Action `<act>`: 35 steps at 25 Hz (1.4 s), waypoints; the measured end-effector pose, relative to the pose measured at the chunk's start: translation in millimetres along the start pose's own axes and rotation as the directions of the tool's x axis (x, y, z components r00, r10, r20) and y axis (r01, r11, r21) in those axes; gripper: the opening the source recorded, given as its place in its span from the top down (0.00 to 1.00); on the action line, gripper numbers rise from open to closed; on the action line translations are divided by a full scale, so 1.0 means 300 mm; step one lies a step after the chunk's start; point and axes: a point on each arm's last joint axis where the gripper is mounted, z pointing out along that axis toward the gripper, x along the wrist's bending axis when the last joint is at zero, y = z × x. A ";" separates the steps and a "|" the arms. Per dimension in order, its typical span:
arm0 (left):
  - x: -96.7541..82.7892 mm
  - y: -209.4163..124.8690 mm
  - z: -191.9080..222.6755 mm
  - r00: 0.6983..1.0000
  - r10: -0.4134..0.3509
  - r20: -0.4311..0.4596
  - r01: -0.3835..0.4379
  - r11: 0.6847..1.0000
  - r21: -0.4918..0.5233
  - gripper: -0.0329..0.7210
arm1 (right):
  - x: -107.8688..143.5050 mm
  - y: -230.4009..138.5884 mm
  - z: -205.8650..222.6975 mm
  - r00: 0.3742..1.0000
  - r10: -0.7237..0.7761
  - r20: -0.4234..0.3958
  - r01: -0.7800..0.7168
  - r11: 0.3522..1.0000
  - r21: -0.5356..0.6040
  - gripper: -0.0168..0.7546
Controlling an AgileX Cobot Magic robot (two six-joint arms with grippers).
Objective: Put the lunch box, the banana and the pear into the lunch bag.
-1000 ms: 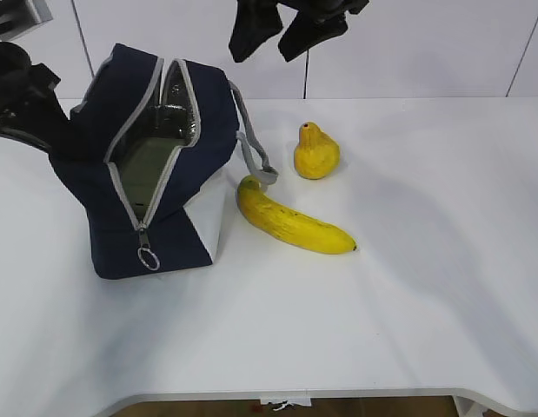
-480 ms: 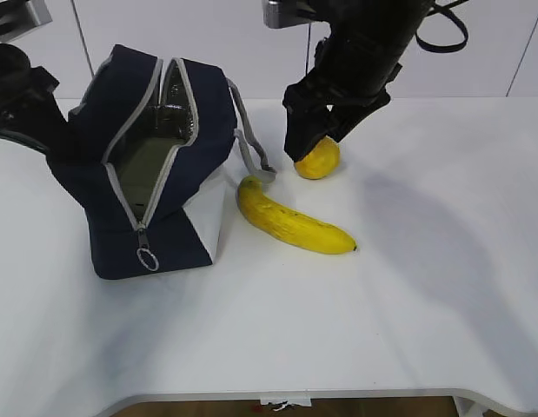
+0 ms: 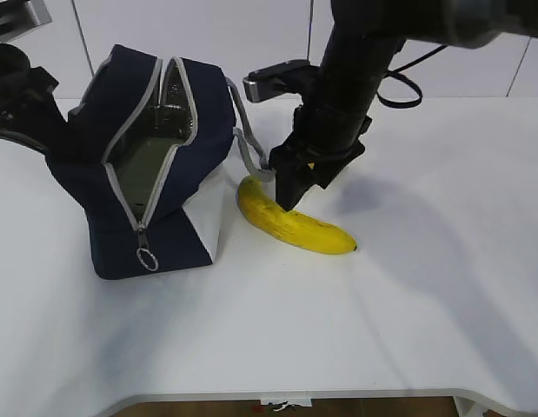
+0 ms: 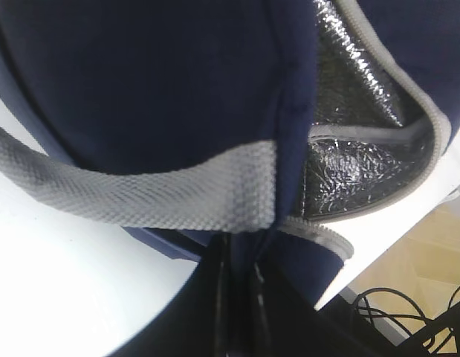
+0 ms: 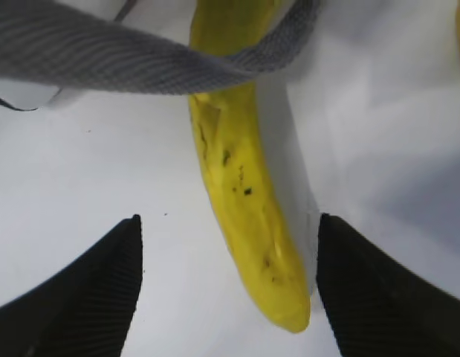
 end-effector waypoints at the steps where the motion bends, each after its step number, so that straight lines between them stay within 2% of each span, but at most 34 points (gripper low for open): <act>1: 0.000 0.000 0.000 1.000 0.000 0.000 0.000 1.000 0.000 0.96 | -0.006 0.004 0.021 1.000 0.001 0.005 -0.001 1.000 -0.001 0.25; 7: 0.000 0.000 0.000 1.000 0.000 0.000 0.000 1.000 0.000 0.96 | -0.028 0.018 0.120 1.000 0.006 0.017 -0.006 1.000 -0.004 0.25; 18: 0.000 0.000 0.000 1.000 0.001 -0.001 -0.001 1.000 0.001 0.96 | -0.044 0.018 0.208 1.000 -0.008 0.014 0.008 1.000 0.015 0.25; 35: 0.000 0.000 0.000 1.000 0.001 -0.001 -0.001 1.000 0.001 0.96 | -0.046 0.015 0.228 1.000 -0.008 0.009 0.008 1.000 0.029 0.27</act>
